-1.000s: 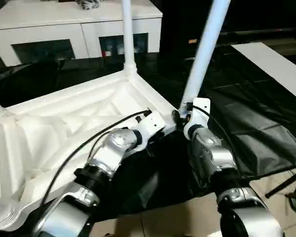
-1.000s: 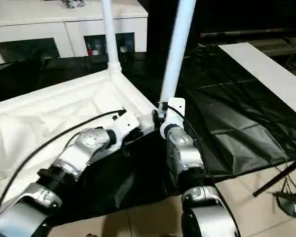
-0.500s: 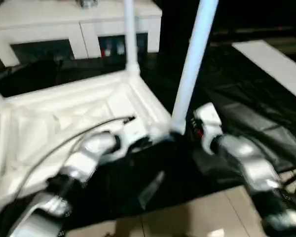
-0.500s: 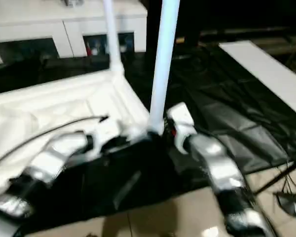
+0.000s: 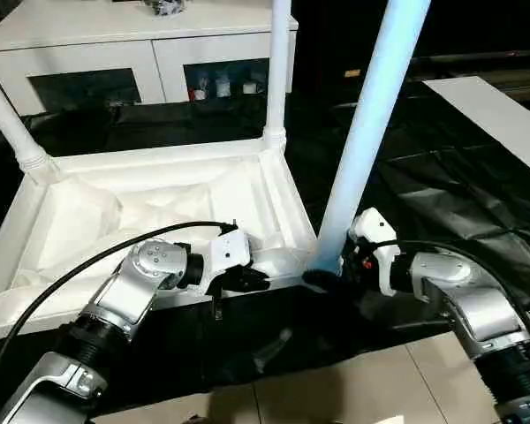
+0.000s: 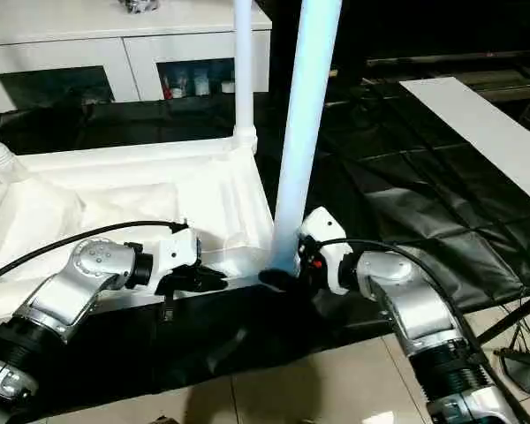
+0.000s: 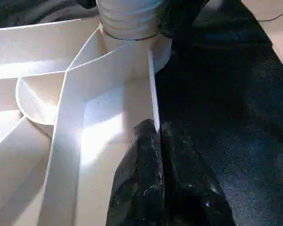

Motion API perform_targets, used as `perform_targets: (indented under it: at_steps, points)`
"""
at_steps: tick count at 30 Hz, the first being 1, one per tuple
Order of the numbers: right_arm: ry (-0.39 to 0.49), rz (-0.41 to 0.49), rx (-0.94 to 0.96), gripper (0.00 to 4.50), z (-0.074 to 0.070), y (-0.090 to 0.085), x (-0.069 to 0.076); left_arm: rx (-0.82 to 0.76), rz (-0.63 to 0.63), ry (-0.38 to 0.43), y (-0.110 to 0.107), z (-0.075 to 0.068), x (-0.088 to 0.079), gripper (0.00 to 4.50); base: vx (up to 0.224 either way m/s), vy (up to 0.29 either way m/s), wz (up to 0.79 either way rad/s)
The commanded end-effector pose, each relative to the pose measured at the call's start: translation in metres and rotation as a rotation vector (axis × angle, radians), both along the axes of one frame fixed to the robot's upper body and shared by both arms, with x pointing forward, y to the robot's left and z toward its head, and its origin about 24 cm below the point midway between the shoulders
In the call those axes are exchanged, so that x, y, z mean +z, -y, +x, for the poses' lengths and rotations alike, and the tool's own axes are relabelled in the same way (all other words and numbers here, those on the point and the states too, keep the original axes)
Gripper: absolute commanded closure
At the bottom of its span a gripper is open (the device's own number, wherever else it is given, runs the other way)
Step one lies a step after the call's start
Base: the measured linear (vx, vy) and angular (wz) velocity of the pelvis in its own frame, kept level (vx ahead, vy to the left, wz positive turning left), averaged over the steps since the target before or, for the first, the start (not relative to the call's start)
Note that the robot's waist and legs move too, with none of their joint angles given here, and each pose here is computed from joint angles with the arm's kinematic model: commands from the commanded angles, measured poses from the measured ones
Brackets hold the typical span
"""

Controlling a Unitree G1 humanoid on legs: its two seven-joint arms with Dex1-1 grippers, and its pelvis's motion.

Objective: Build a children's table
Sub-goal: Rotate leg to tighten

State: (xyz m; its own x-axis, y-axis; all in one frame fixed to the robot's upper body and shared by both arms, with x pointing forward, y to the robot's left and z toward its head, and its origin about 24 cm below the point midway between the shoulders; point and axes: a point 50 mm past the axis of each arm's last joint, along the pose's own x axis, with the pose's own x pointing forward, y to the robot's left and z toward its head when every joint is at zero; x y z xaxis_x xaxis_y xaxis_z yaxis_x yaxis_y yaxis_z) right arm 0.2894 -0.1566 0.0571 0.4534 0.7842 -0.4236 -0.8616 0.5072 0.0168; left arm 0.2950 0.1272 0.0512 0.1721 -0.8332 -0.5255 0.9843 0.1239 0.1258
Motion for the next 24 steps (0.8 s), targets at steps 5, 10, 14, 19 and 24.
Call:
perform_targets:
  at_steps: [5, 10, 14, 19, 24]
  points:
    - [0.015, 0.0, 0.023, 0.98, 0.001, 0.0, 0.006, -0.052, 0.03, 0.002, 0.002, -0.001, 0.002, 4.5, 0.0, 0.0, 0.0]
    - [0.01, 0.005, 0.028, 1.39, 0.001, 0.0, 0.006, -0.055, 0.032, -0.001, 0.002, -0.001, 0.001, 4.5, 0.0, 0.0, 0.0]
    - [0.008, 0.005, 0.024, 1.69, 0.001, 0.0, 0.004, -0.056, 0.037, -0.002, 0.001, -0.001, 0.001, 4.5, 0.0, 0.0, 0.0]
    - [0.015, 0.021, -0.139, 1.79, 0.014, -0.008, -0.003, -0.01, 0.045, 0.007, 0.003, 0.001, -0.001, 4.5, 0.0, 0.0, 0.0]
    - [-0.031, 0.035, -0.508, 1.8, 0.034, -0.033, -0.025, 0.144, -0.012, 0.017, 0.024, 0.014, -0.002, 4.5, 0.0, 0.0, 0.0]
